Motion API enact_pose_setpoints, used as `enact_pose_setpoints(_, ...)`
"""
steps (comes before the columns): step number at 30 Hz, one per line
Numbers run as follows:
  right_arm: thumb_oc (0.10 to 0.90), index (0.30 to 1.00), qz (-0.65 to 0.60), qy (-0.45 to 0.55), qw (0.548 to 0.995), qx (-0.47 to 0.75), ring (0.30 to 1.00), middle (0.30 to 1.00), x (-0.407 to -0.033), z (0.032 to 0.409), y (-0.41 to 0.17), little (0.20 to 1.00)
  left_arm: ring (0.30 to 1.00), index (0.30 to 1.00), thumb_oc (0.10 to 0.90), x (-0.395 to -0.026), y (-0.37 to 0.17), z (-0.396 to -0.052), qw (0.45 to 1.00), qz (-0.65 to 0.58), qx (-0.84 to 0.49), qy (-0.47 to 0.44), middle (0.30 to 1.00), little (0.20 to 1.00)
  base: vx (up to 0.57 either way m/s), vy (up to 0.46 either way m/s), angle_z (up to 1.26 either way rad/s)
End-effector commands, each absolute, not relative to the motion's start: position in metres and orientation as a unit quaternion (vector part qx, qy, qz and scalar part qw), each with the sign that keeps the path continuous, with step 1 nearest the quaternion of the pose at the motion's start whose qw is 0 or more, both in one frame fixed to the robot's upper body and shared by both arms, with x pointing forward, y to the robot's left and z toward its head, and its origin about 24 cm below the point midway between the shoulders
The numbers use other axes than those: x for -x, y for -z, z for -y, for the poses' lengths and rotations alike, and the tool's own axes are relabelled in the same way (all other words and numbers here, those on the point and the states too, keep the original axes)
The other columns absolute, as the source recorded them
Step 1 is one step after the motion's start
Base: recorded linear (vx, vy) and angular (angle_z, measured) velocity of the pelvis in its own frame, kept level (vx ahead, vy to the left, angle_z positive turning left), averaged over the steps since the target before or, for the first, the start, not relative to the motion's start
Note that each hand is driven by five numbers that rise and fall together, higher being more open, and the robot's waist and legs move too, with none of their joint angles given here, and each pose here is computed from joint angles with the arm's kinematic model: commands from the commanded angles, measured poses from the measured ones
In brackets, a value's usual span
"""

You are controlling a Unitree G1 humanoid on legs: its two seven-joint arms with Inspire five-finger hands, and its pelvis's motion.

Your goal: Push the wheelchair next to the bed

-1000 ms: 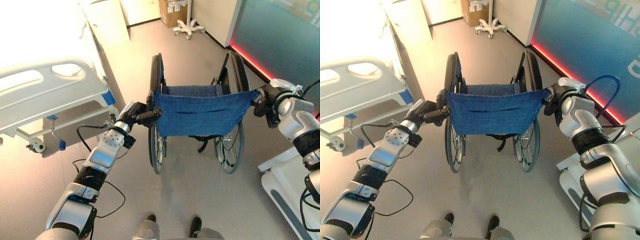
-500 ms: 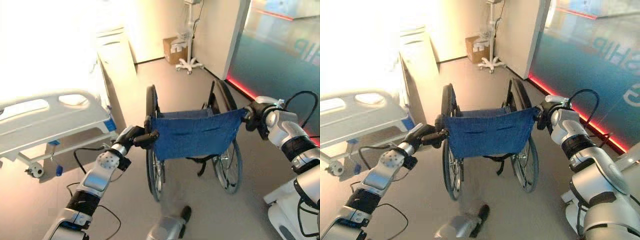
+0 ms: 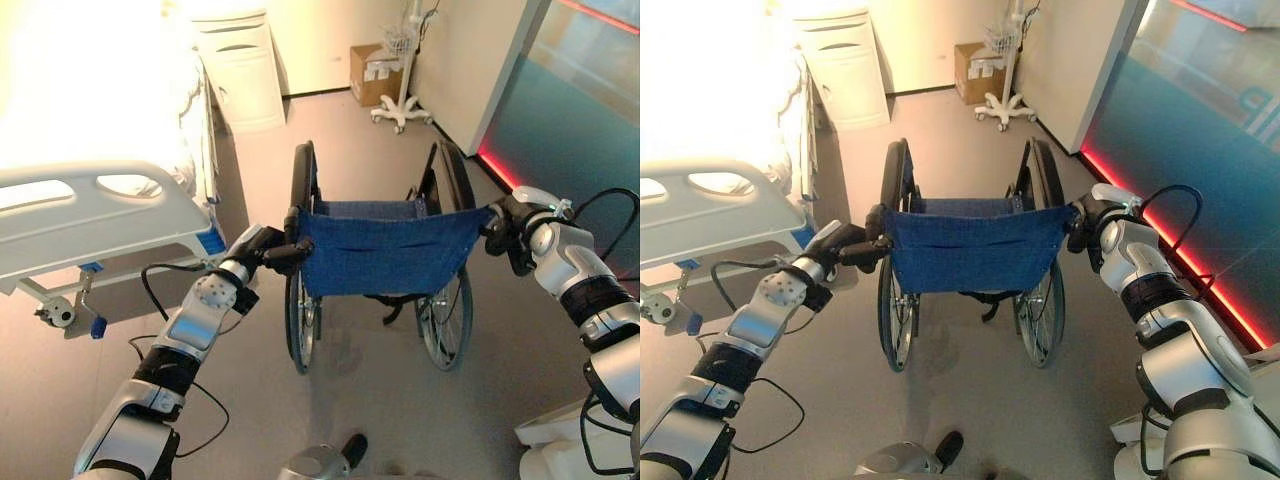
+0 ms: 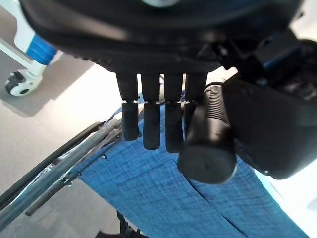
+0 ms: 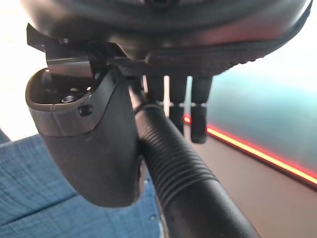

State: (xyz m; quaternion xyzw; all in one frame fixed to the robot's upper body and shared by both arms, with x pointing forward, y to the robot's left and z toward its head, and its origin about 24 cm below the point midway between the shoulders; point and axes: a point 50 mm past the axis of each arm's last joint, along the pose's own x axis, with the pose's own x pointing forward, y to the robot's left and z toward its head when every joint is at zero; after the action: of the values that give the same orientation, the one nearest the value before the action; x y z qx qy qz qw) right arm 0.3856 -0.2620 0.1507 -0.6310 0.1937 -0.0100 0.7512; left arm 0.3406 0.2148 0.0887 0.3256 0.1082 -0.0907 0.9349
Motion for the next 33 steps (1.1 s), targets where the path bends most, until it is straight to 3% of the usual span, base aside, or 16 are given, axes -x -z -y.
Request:
enact_pose_setpoints(1,0.400,0.300,0.015,-0.180,0.749,0.638,0.300,0.300,-0.394,0.126,-0.179,0.300,0.300,0.300,0.400,-0.331,-0.060,-0.228,0.887,-0.171,-0.418,0.094,0.300,0.300,0.51,-0.413,0.67)
enact_pose_setpoints(10,0.400,0.300,-0.043,-0.161,0.766,0.621,0.300,0.300,-0.393,0.158,-0.179,0.300,0.300,0.300,0.400,-0.322,-0.046,-0.232,0.885,-0.203,-0.410,0.083,0.300,0.300,0.38,-0.406,0.94)
enact_pose_setpoints(18,0.400,0.300,-0.033,-0.134,0.753,0.643,0.300,0.300,-0.394,0.171,-0.192,0.300,0.300,0.300,0.400,-0.349,-0.064,-0.217,0.914,-0.185,-0.360,0.016,0.300,0.300,0.14,-0.223,0.86)
enact_pose_setpoints(25,0.400,0.300,-0.030,-0.111,0.751,0.650,0.300,0.300,-0.394,0.187,-0.207,0.300,0.300,0.300,0.400,-0.356,-0.072,-0.217,0.917,-0.174,-0.359,0.023,0.300,0.300,0.10,-0.184,0.27)
enact_pose_setpoints(33,0.400,0.300,-0.029,-0.124,0.768,0.627,0.300,0.300,-0.392,0.163,-0.179,0.300,0.300,0.300,0.400,-0.336,-0.059,-0.211,0.906,-0.143,-0.396,0.032,0.300,0.300,0.33,-0.179,-0.11)
